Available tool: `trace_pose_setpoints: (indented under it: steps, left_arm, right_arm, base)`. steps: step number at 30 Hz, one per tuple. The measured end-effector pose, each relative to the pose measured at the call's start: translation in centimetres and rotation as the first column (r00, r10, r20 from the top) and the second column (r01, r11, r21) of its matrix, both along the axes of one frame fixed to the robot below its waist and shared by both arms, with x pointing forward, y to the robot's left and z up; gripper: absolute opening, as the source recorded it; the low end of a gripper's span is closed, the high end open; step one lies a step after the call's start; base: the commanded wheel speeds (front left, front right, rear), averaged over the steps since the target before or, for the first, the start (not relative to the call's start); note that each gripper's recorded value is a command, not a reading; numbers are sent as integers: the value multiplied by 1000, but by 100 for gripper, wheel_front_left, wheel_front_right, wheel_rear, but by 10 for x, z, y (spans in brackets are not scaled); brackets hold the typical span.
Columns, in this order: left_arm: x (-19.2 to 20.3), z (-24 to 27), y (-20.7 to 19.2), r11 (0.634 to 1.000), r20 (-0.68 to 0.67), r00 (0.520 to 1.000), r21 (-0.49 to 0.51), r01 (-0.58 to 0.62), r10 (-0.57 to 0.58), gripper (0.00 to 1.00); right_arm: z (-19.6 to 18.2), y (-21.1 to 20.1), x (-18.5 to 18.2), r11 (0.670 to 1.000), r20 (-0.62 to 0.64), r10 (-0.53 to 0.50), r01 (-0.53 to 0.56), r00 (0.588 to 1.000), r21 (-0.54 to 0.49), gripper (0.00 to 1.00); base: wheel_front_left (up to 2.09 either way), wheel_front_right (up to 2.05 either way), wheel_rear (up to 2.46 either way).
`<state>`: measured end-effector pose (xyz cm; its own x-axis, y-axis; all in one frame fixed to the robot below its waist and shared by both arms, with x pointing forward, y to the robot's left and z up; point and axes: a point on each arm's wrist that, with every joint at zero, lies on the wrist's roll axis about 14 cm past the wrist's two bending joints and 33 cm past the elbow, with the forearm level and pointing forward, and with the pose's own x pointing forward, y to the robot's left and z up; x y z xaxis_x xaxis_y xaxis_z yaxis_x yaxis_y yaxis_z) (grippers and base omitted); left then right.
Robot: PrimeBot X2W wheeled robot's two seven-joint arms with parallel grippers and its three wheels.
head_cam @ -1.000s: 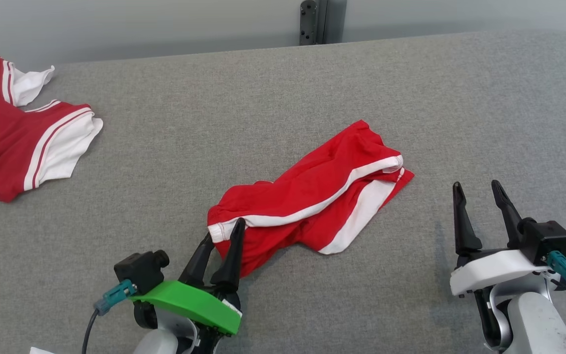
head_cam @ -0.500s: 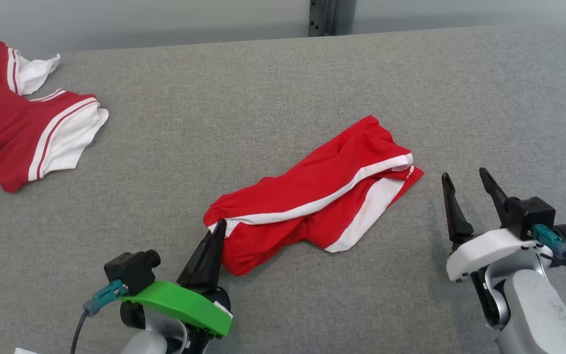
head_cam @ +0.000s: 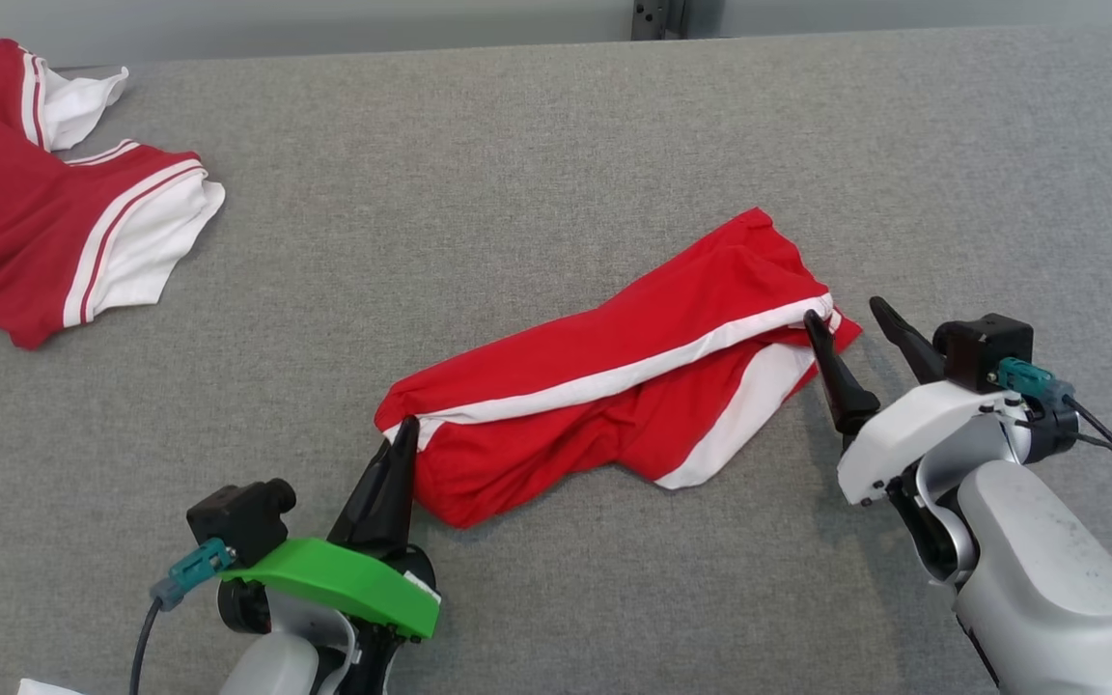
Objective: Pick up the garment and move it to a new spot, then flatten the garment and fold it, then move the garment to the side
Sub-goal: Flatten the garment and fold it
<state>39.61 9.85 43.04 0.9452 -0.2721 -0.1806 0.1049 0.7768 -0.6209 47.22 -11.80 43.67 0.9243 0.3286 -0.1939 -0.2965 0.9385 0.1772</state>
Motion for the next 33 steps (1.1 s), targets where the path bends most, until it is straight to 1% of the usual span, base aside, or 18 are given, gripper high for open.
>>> trace_pose_setpoints:
  steps: [5, 6, 8, 9, 10, 13, 15, 16, 17, 23, 27, 30, 33]
  left_arm:
    - [1, -8, 4, 1000, -16, 1000, 7, -11, 12, 0]
    - [2, -8, 5, 1000, -17, 1000, 8, -12, 12, 0]
    - [3, -10, 6, 1000, -20, 1000, 10, -15, 16, 0]
    - [3, -11, 6, 1000, -21, 1000, 10, -17, 17, 0]
    - [3, -12, 6, 1000, -22, 1000, 10, -16, 16, 0]
    - [4, -12, 6, 1000, -22, 1000, 12, -15, 15, 0]
    - [5, -12, 6, 1000, -23, 1000, 13, -14, 15, 0]
    - [5, -12, 6, 1000, -21, 1000, 14, -15, 16, 0]
    - [5, -12, 6, 1000, -19, 1000, 13, -15, 15, 0]
    - [8, 2, 6, 1000, 32, 999, 5, -25, 25, 0]
    - [13, 24, 6, 999, 101, 994, -13, -31, 33, 0]
    - [18, 47, 6, 999, 173, 984, -32, -35, 40, 0]
    - [21, 77, 5, 998, 261, 964, -61, -34, 49, 0]
  right_arm:
    - [-10, 10, 4, 999, -42, 42, -42, 998, 1, 100]
    - [-12, 12, 5, 999, -47, 50, -50, 998, 0, 97]
    - [-14, 14, 6, 998, -53, 60, -60, 997, -2, 83]
    - [-15, 15, 7, 997, -56, 70, -71, 996, -9, 60]
    - [-15, 16, 7, 997, -52, 77, -78, 996, -15, 47]
    - [-13, 21, 9, 995, -35, 93, -94, 995, -15, 29]
    - [-10, 24, 10, 995, -19, 102, -102, 995, -14, 20]
    - [-8, 24, 10, 994, -11, 105, -105, 994, -10, 8]
    - [-6, 25, 10, 994, 0, 107, -107, 994, -9, 0]
    - [25, 24, 13, 994, 106, 110, -112, 988, 12, 0]
    - [51, 18, 8, 994, 185, 95, -103, 978, 34, 0]
    - [77, 10, 3, 994, 261, 78, -94, 962, 49, 0]
    - [103, 1, -6, 995, 334, 63, -85, 941, 51, 0]
  base:
    - [0, 0, 0]
    - [0, 0, 0]
    - [0, 0, 0]
    - [0, 0, 0]
    - [0, 0, 0]
    - [0, 0, 0]
    - [0, 0, 0]
    - [0, 0, 0]
    - [0, 0, 0]
    - [0, 0, 0]
    - [0, 0, 0]
    - [0, 0, 0]
    - [0, 0, 0]
